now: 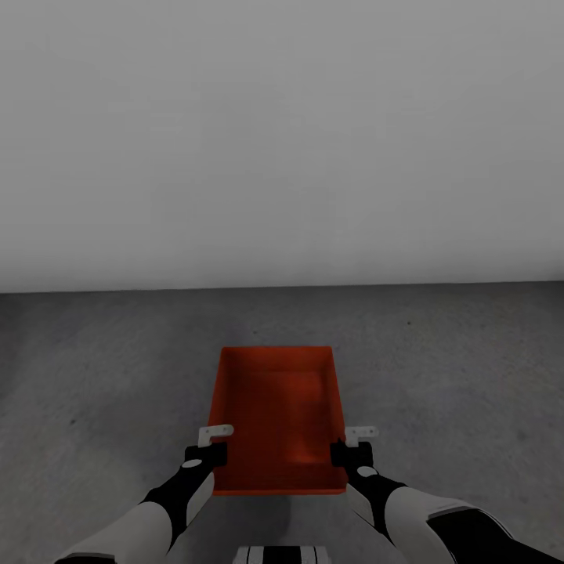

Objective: Move the two storage containers from the living room to the garage. In the garage, place one container on the floor and stack the other container on top of it (either order is fine).

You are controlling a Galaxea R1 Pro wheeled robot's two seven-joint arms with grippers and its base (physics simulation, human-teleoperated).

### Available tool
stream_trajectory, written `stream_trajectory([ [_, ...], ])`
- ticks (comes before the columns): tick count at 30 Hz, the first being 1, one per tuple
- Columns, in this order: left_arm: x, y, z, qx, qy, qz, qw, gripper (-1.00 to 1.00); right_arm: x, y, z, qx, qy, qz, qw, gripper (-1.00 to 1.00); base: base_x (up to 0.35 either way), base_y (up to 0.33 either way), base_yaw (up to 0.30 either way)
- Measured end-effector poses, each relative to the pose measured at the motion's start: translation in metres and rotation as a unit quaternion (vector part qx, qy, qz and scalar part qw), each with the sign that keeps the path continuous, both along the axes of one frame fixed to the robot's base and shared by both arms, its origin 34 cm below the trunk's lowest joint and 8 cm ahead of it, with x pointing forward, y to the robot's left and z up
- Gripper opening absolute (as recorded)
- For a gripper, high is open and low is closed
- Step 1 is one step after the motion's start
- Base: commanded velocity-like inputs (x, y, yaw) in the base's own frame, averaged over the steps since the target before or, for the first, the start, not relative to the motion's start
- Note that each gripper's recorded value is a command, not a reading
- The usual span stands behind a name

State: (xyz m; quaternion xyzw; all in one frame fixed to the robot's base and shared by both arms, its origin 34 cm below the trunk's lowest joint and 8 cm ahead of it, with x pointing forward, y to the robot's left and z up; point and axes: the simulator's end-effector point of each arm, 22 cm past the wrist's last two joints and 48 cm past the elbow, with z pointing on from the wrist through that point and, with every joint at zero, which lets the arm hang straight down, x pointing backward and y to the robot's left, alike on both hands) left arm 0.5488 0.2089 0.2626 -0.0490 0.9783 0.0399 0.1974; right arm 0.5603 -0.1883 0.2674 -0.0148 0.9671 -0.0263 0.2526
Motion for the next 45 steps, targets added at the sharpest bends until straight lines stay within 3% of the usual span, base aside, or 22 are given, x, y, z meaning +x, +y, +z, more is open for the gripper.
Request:
stream_trajectory([
  [35, 0.001, -0.001, 0.000, 0.000, -0.001, 0.000, 1.0000, -1.00, 0.001, -0.001, 0.000, 0.001, -0.001, 0.000, 1.0000, -1.00, 0.000, 0.000, 0.000],
  [36, 0.001, -0.001, 0.000, 0.000, -0.001, 0.000, 1.0000, 1.00, 0.000, -0.001, 0.000, 0.001, -0.001, 0.000, 1.0000, -1.00, 0.000, 0.000, 0.000],
  [37, 0.000, 0.004, 0.000, 0.005, 0.000, -0.001, 1.0000, 1.00, 0.003, -0.001, 0.001, -0.002, -0.004, 0.002, 1.0000, 1.00, 0.000, 0.000, 0.000],
  [38, -0.002, 0.005, -0.001, 0.005, 0.002, 0.003, 1.0000, 1.00, 0.020, 0.004, 0.007, 0.012, -0.021, -0.008, 0.9997, 1.00, 0.000, 0.000, 0.000],
  [45, -0.002, 0.005, -0.001, 0.005, 0.002, 0.003, 1.0000, 1.00, 0.020, 0.004, 0.007, 0.012, -0.022, -0.009, 0.9996, 1.00, 0.000, 0.000, 0.000],
])
